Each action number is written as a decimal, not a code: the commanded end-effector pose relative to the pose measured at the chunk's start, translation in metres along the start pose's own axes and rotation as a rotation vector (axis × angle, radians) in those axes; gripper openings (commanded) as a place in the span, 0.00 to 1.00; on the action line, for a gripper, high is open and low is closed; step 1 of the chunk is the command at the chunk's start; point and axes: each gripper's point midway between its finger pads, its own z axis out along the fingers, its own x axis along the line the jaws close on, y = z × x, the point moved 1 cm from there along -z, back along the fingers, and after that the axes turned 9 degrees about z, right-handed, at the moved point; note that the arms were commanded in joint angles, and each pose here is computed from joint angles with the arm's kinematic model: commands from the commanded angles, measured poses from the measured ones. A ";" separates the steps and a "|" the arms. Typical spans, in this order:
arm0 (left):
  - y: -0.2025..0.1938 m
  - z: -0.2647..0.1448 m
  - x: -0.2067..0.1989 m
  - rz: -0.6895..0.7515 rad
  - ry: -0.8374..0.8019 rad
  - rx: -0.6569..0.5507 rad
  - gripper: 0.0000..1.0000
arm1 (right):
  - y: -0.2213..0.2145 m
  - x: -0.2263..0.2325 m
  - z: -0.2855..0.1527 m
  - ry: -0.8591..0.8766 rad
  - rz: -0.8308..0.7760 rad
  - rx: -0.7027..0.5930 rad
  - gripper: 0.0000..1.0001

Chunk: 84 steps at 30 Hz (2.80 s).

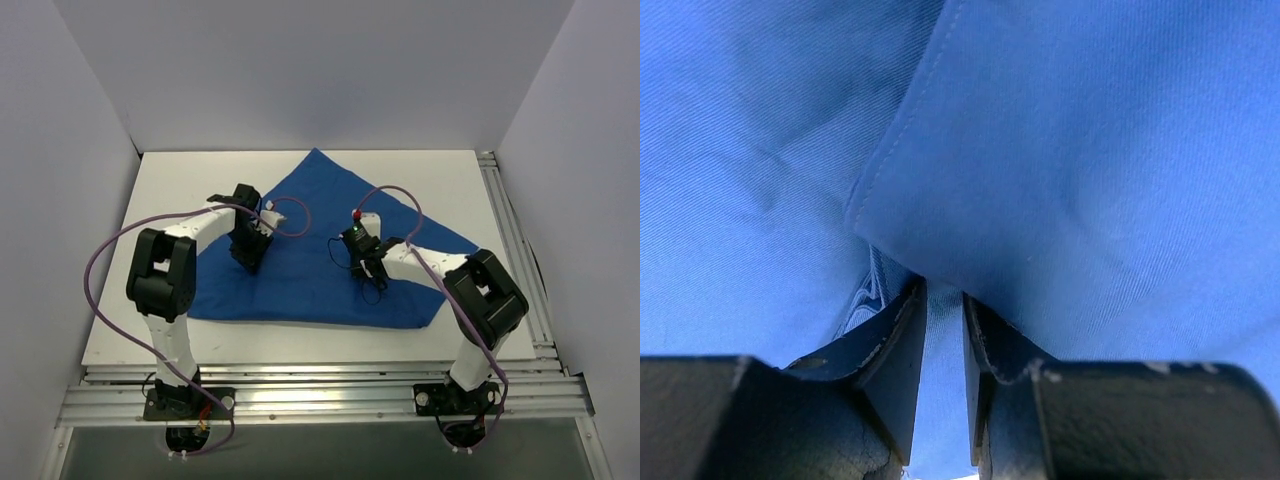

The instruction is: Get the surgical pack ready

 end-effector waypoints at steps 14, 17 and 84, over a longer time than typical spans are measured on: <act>-0.044 -0.062 -0.026 0.036 -0.035 -0.014 0.34 | -0.025 -0.011 -0.080 -0.010 -0.034 0.039 0.00; -0.059 -0.045 -0.034 0.042 -0.062 0.036 0.34 | -0.051 -0.003 -0.077 0.082 0.033 0.099 0.00; -0.273 -0.095 0.140 -0.829 0.125 -0.120 0.66 | 0.034 -0.149 -0.074 0.012 0.390 -0.017 0.09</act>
